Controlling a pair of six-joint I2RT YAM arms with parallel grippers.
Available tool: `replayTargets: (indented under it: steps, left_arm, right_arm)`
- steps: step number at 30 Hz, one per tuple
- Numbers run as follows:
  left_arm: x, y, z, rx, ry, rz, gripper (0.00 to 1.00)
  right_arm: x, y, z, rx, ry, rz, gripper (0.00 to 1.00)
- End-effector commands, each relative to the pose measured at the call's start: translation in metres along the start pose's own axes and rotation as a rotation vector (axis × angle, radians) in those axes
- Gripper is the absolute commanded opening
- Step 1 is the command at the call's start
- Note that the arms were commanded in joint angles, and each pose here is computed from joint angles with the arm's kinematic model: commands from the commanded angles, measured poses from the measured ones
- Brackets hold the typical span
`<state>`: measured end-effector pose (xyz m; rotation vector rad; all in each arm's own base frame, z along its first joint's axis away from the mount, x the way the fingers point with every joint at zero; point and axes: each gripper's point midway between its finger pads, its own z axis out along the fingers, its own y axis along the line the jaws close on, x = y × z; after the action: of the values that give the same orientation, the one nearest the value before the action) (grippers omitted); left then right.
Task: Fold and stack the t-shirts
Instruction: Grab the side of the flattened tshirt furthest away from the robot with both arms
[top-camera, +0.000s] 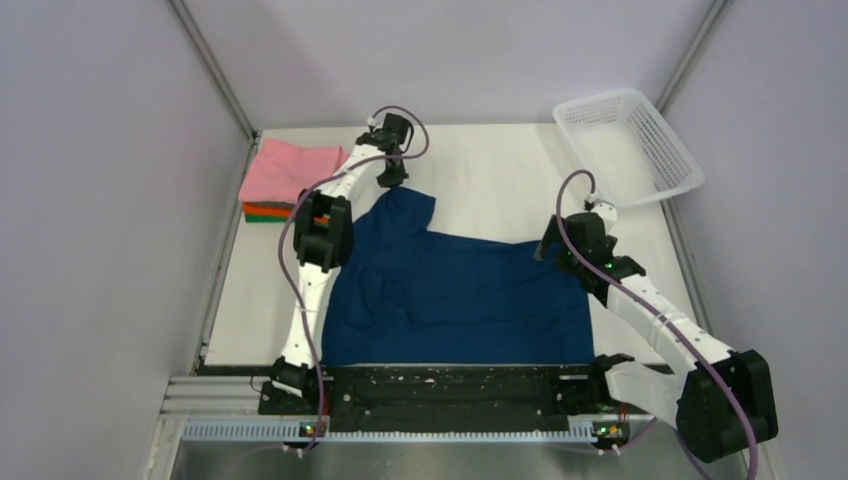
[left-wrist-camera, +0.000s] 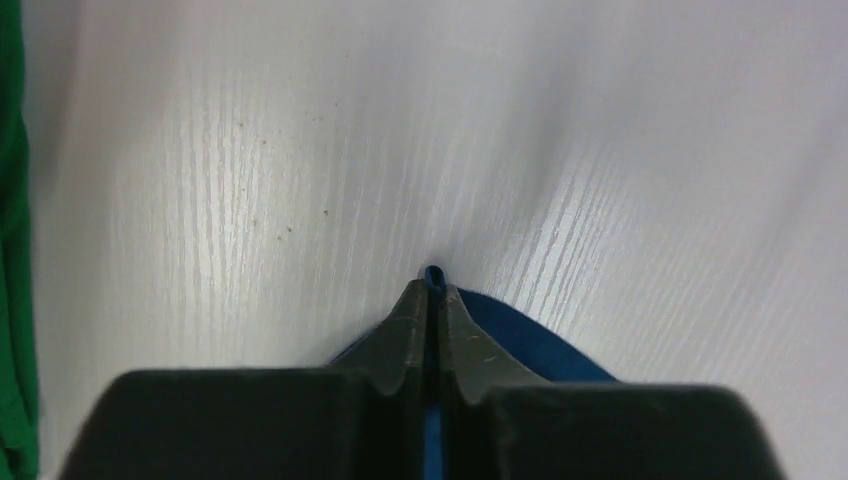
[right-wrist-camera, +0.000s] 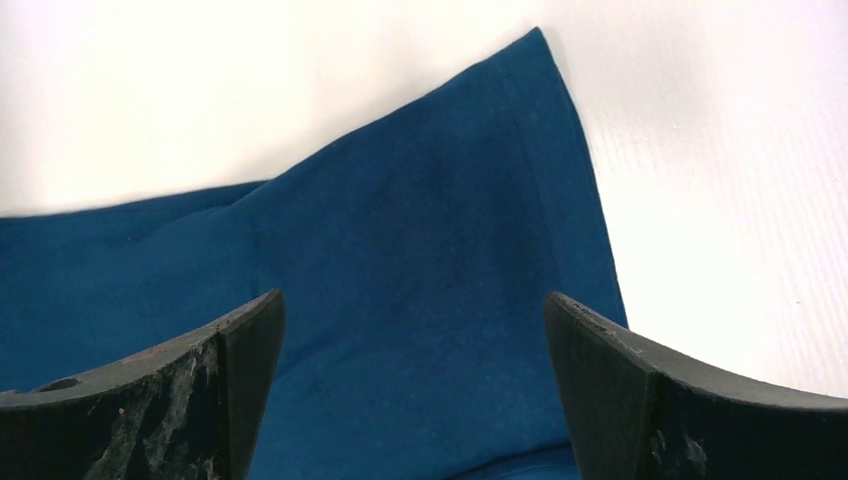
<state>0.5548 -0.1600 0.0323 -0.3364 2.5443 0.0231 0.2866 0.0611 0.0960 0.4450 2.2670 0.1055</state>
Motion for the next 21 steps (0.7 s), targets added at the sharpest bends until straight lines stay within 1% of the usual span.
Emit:
replayTargets:
  steps: [1,7,11,13,16,18,21]
  left_arm:
    - [0.007,0.005,-0.022,0.024,0.041,-0.013,0.0]
    - [-0.006,-0.005,-0.056,0.087,0.002,-0.027,0.0]
    - [-0.012,-0.01,-0.078,0.102,-0.025,-0.013,0.0]
    - [-0.008,-0.01,-0.087,0.095,-0.025,0.001,0.0]
    - [0.001,-0.008,-0.1,0.098,-0.017,0.015,0.0]
    - [0.011,-0.008,-0.107,0.106,0.006,0.02,0.0]
    - [0.019,-0.006,-0.119,0.112,0.007,0.026,0.0]
  right_arm:
    - [-0.021,-0.009,-0.002,0.05,-0.079,0.013,0.99]
    - [-0.042,-0.017,0.012,0.162,-0.114,0.002,0.99]
    - [-0.056,-0.014,0.037,0.253,-0.097,-0.017,0.97]
    - [-0.067,-0.014,0.049,0.303,-0.111,-0.014,0.94]
    - [-0.076,-0.015,0.069,0.373,-0.113,-0.027,0.93]
    - [-0.076,-0.016,0.083,0.399,-0.085,-0.038,0.91]
    - [-0.067,-0.016,0.101,0.433,-0.03,-0.057,0.86]
